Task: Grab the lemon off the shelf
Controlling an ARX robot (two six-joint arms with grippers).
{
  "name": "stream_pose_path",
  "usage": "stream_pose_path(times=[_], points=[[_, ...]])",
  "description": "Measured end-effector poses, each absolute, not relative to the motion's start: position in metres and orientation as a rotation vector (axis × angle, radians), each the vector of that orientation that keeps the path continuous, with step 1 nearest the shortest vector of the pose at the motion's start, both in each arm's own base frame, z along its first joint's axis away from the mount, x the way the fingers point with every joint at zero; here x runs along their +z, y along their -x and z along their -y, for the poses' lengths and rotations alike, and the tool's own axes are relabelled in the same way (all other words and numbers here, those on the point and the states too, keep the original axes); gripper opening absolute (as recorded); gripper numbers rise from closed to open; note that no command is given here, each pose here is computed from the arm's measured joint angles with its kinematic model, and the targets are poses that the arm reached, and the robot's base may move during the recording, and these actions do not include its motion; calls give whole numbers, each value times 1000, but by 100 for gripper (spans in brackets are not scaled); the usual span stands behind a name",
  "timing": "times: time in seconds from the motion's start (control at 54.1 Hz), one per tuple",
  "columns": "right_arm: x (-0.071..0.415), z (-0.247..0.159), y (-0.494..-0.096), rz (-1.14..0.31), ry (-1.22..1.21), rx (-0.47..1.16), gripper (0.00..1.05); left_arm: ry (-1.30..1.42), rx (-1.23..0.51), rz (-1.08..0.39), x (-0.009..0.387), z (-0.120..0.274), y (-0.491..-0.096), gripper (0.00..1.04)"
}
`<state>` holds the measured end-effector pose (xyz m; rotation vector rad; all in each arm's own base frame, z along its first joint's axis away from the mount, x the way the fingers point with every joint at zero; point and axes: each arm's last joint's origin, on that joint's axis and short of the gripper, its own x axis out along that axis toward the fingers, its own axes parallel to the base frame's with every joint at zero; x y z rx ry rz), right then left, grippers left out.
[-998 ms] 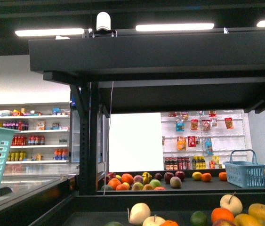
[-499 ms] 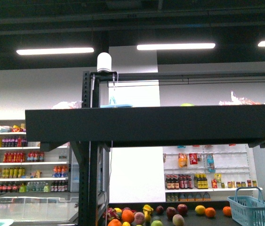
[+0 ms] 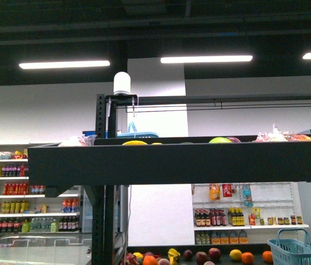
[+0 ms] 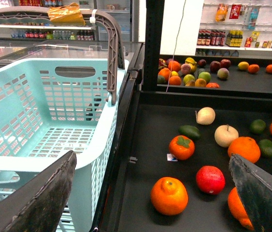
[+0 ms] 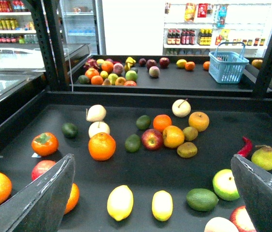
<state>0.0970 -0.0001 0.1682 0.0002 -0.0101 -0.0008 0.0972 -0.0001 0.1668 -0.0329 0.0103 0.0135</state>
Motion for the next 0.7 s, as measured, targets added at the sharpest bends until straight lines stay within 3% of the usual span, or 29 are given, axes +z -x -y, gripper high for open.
stream_pose_path(times=[0.092, 0.259, 0.407, 0.702], points=[[168, 0, -97, 10, 0, 0, 97, 244, 35, -118, 176, -1, -103, 97], [168, 0, -97, 10, 0, 0, 97, 524, -55, -122, 238, -5, -126, 97], [168, 0, -97, 10, 0, 0, 97, 734, -19, -141, 278, -28, -163, 97], [168, 0, -97, 10, 0, 0, 97, 1077, 182, -147, 290, -101, -237, 97]])
